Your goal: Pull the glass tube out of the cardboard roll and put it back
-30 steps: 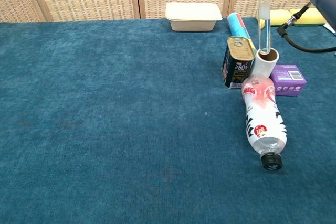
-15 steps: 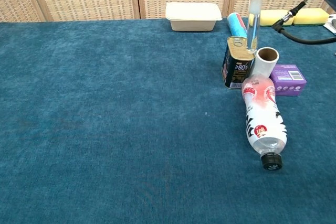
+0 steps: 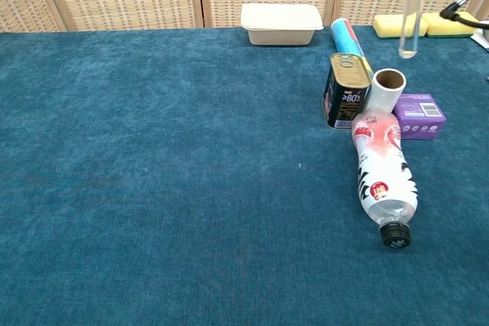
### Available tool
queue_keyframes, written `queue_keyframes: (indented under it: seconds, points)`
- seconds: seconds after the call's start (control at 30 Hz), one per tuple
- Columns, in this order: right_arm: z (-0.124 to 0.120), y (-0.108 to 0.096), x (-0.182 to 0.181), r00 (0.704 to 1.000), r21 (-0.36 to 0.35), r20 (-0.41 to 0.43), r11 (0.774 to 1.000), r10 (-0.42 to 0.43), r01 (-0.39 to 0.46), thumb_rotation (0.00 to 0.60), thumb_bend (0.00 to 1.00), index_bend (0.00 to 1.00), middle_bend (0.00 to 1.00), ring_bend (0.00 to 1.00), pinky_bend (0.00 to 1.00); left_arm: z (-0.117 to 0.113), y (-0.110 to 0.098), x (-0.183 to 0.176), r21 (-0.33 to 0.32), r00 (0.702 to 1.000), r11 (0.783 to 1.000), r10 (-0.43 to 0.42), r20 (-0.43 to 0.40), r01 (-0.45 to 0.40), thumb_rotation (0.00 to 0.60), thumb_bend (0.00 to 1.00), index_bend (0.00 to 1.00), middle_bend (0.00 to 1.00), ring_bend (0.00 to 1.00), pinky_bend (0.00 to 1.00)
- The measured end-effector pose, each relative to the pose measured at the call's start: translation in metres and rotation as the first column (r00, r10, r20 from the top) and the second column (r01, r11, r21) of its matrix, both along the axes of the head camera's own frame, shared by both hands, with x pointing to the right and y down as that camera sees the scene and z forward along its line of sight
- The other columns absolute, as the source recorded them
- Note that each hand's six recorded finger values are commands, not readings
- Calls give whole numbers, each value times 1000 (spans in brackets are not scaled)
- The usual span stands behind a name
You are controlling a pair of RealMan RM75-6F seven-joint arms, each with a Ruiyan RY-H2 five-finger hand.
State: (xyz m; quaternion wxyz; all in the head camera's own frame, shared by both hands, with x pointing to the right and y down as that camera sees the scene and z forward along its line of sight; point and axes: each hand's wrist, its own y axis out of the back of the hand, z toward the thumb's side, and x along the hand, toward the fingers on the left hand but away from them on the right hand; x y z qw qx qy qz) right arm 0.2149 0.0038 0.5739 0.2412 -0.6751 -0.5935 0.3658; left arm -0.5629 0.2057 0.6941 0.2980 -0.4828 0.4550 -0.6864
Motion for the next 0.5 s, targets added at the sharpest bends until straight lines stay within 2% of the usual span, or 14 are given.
queue_keyframes:
  seconds: [0.13, 0.23, 0.33, 0.43, 0.5]
  points:
    - [3, -15, 25, 995, 28, -98, 999, 30, -28, 600, 322, 790, 997, 1000, 959, 0, 0, 0, 0, 1000, 1000, 0, 3, 0, 600, 107, 400, 373, 201, 295]
    - [3, -20, 37, 988, 47, -147, 998, 40, -34, 600, 322, 790, 994, 1000, 956, 0, 0, 0, -1, 1000, 1000, 1, 6, -1, 599, 107, 399, 374, 201, 295]
    - [-2, -12, 29, 990, 55, -141, 998, -5, 13, 600, 322, 790, 993, 1000, 953, 0, 0, 1, -1, 1000, 1000, -1, 7, 1, 599, 107, 399, 374, 201, 296]
    - [-8, 2, 14, 992, 51, -103, 995, -79, 84, 600, 323, 790, 992, 1000, 951, 0, 0, 0, 0, 1000, 1000, -2, 5, 2, 599, 107, 399, 374, 201, 296]
    - [-13, 6, 11, 992, 48, -79, 994, -98, 102, 600, 323, 791, 992, 1000, 951, 0, 0, 0, 0, 1000, 1000, -3, 3, 3, 599, 107, 399, 374, 201, 296]
